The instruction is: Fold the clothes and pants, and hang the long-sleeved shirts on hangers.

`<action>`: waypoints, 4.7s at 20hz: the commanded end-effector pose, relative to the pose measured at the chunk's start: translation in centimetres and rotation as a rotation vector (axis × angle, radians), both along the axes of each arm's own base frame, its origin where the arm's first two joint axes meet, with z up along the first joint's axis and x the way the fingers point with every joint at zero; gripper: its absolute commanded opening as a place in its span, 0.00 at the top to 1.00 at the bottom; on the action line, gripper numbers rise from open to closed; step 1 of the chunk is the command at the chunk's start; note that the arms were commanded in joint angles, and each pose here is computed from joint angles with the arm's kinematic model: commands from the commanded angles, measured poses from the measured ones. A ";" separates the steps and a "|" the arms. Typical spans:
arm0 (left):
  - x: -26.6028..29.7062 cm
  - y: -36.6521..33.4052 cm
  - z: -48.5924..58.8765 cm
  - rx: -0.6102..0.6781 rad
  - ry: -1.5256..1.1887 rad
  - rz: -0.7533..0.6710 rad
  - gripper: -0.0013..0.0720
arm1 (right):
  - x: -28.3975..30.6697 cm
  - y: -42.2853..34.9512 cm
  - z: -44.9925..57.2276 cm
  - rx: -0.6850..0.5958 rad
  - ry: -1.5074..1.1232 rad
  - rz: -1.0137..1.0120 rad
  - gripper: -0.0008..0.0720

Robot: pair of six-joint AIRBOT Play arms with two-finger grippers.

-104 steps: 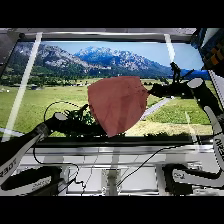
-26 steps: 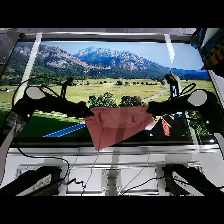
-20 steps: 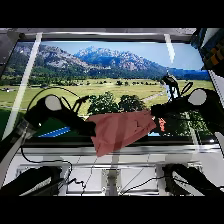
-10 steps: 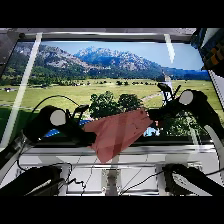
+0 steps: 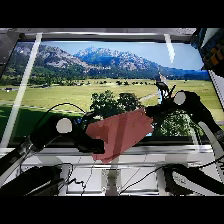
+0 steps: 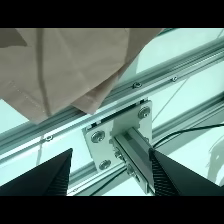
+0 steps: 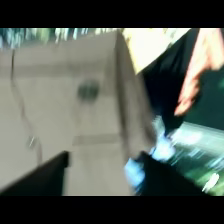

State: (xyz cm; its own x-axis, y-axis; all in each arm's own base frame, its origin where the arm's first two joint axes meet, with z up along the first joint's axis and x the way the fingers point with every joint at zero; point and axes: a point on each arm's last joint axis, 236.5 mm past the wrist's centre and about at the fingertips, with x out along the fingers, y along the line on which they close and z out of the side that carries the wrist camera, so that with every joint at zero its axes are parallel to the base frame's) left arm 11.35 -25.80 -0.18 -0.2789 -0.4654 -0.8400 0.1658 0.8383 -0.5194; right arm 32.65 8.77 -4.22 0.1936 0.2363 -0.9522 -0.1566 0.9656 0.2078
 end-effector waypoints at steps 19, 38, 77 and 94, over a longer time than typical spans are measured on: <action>5.7 1.5 0.1 -0.047 -0.088 0.151 0.23 | 1.6 -1.9 -3.4 0.400 0.191 0.130 0.18; 8.3 0.7 0.4 -0.088 -0.175 0.214 0.23 | -2.6 6.3 -7.1 0.368 0.327 0.442 0.24; 27.6 28.4 15.6 0.214 -1.111 0.472 0.96 | -10.7 -36.8 10.8 -0.236 0.058 -1.767 0.96; 27.6 28.3 15.6 0.214 -1.111 0.472 0.96 | -2.0 -33.8 10.7 -0.218 -0.124 -1.073 0.31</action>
